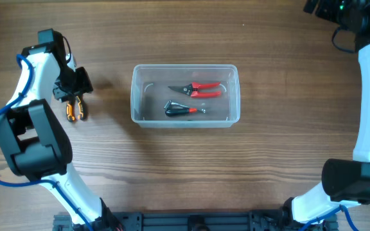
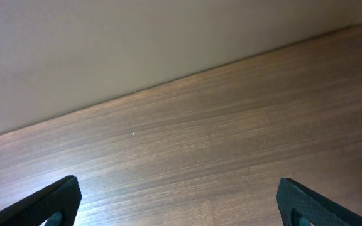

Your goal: Pack container

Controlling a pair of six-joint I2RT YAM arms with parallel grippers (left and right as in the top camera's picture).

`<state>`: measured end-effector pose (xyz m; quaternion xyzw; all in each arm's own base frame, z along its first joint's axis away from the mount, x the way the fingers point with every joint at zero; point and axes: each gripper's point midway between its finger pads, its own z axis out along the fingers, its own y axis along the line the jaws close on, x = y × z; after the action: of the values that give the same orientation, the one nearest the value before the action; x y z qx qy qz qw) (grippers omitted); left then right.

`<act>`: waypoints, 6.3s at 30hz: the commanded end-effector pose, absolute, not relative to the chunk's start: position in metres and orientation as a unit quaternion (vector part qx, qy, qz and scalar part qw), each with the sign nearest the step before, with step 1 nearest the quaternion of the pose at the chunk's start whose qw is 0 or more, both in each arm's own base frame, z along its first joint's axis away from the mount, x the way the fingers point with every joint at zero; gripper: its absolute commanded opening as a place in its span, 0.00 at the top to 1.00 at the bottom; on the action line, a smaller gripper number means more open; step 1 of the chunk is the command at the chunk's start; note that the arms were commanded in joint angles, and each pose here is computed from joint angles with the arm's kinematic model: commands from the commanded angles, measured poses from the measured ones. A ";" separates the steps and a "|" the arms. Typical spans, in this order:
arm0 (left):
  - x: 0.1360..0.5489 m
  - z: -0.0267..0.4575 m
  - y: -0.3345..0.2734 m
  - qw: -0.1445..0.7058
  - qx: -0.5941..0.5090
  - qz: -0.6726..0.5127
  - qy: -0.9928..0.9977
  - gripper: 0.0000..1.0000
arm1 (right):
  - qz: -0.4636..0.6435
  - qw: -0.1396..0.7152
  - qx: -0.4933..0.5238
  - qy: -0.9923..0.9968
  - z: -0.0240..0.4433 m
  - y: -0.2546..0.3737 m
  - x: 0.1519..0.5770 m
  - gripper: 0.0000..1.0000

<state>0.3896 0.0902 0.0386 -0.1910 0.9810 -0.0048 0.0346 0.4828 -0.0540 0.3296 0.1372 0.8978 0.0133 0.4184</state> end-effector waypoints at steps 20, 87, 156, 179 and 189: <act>0.372 -0.012 0.103 0.006 -0.212 0.001 0.977 0.45 | 0.011 0.417 0.147 0.897 0.328 -0.055 0.484 0.00; 0.347 0.160 -0.250 0.200 0.607 -0.129 0.758 0.96 | 0.011 0.417 0.147 0.897 0.328 -0.055 0.484 0.00; 0.463 0.331 -0.052 0.457 -0.060 -0.015 0.887 0.00 | 0.011 0.417 0.147 0.897 0.328 -0.055 0.484 0.00; 0.338 0.496 -0.003 0.637 -0.082 -0.013 0.767 0.00 | 0.011 0.417 0.147 0.897 0.328 -0.055 0.484 0.00; 0.199 0.464 0.027 0.687 -0.114 0.001 0.717 0.00 | 0.011 0.417 0.148 0.897 0.328 -0.055 0.484 0.00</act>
<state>0.2137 0.0225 0.5034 -0.1127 0.7032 -0.0119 0.7019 0.4830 -0.0540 0.3297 0.1371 0.8976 0.0133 0.4187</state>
